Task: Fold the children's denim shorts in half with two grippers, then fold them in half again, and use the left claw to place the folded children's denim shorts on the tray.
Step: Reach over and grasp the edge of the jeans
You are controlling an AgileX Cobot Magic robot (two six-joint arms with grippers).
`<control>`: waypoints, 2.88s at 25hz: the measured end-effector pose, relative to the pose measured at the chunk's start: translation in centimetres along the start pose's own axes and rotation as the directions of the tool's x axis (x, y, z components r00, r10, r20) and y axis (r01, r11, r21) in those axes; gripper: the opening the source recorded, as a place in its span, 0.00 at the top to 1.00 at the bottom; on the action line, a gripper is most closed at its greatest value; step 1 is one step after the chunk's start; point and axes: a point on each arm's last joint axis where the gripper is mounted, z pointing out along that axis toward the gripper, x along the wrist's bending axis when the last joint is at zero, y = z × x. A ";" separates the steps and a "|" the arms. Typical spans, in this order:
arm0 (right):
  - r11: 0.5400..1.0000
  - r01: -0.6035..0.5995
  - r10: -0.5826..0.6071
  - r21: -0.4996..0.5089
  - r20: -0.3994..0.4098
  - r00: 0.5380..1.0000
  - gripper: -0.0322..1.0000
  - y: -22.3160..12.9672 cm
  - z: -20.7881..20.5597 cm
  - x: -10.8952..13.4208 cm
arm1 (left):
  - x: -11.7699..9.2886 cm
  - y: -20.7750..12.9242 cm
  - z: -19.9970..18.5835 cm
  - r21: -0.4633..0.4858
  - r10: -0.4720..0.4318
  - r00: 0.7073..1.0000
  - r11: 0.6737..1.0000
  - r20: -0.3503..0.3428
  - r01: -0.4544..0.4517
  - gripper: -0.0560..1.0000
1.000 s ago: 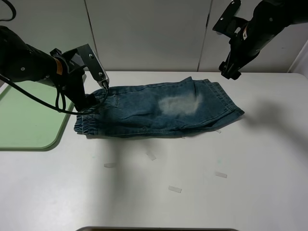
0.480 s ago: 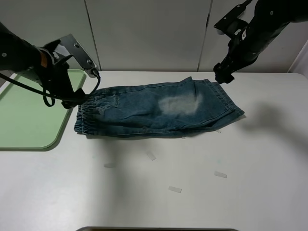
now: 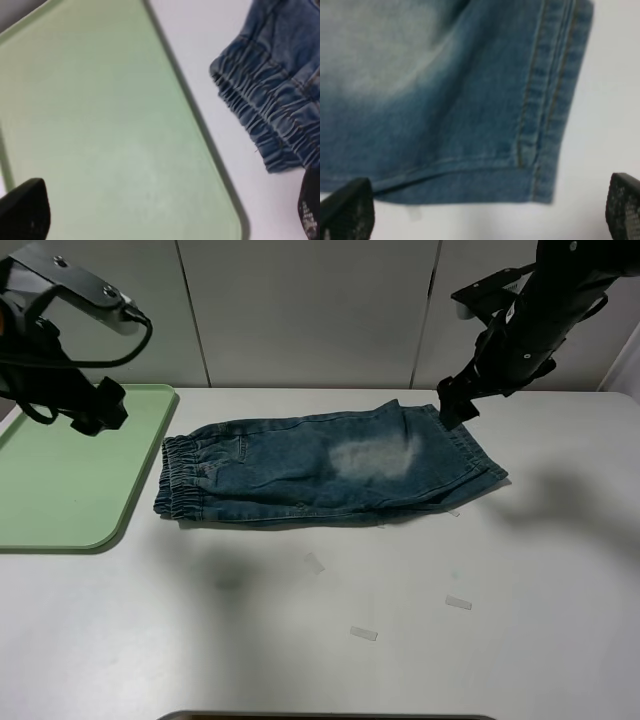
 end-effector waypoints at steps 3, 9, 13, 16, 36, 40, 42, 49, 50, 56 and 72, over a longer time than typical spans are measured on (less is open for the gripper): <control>0.999 -0.030 0.030 0.031 -0.017 0.999 0.29 -0.3 0.0 0.2 | 0.8 -0.3 -2.2 -0.007 -0.071 0.997 0.997 -0.031 0.071 0.01; 0.997 -0.058 0.060 0.054 -0.027 0.998 0.29 -0.5 -0.1 0.3 | 1.7 -1.4 -7.2 -0.047 -0.240 0.971 0.970 -0.007 0.239 0.02; 0.997 -0.058 0.060 0.054 -0.027 0.998 0.29 -0.5 -0.1 0.3 | 2.0 -2.5 -10.4 -0.110 -0.285 0.958 0.952 0.022 0.285 0.03; 0.996 -0.066 0.068 0.054 -0.032 0.997 0.29 -0.5 -0.1 0.3 | 1.7 -4.4 -11.9 -0.130 -0.301 0.953 0.944 0.040 0.304 0.03; 0.997 -0.073 0.074 0.035 -0.036 0.997 0.29 -0.3 0.0 0.3 | -2.6 -19.5 -18.7 -0.290 -0.366 0.899 0.857 0.240 0.426 0.04; 0.997 -0.073 0.074 0.031 -0.035 0.997 0.29 -0.3 0.0 0.3 | -2.8 -19.8 -18.8 -0.293 -0.369 0.893 0.851 0.257 0.435 0.05; 0.997 -0.073 0.074 0.032 -0.035 0.997 0.29 -0.3 0.0 0.3 | -2.9 -19.9 -18.7 -0.286 -0.369 0.891 0.852 0.266 0.438 0.05; 0.997 -0.074 0.075 0.032 -0.037 0.996 0.29 -0.3 0.0 0.4 | -3.0 -20.0 -18.7 -0.294 -0.369 0.890 0.848 0.269 0.440 0.05; 0.997 -0.074 0.075 0.032 -0.037 0.996 0.29 -0.3 0.0 0.4 | -3.0 -20.0 -18.7 -0.294 -0.368 0.890 0.849 0.269 0.440 0.05; 0.997 -0.074 0.075 0.027 -0.036 0.997 0.29 -0.2 0.0 0.3 | -3.0 -20.0 -18.7 -0.291 -0.370 0.890 0.849 0.267 0.440 0.05; 0.997 -0.066 0.067 0.038 -0.013 0.998 0.29 4.4 5.3 -2.0 | -3.1 -20.0 -18.8 -0.294 -0.597 0.802 0.763 0.023 0.576 0.06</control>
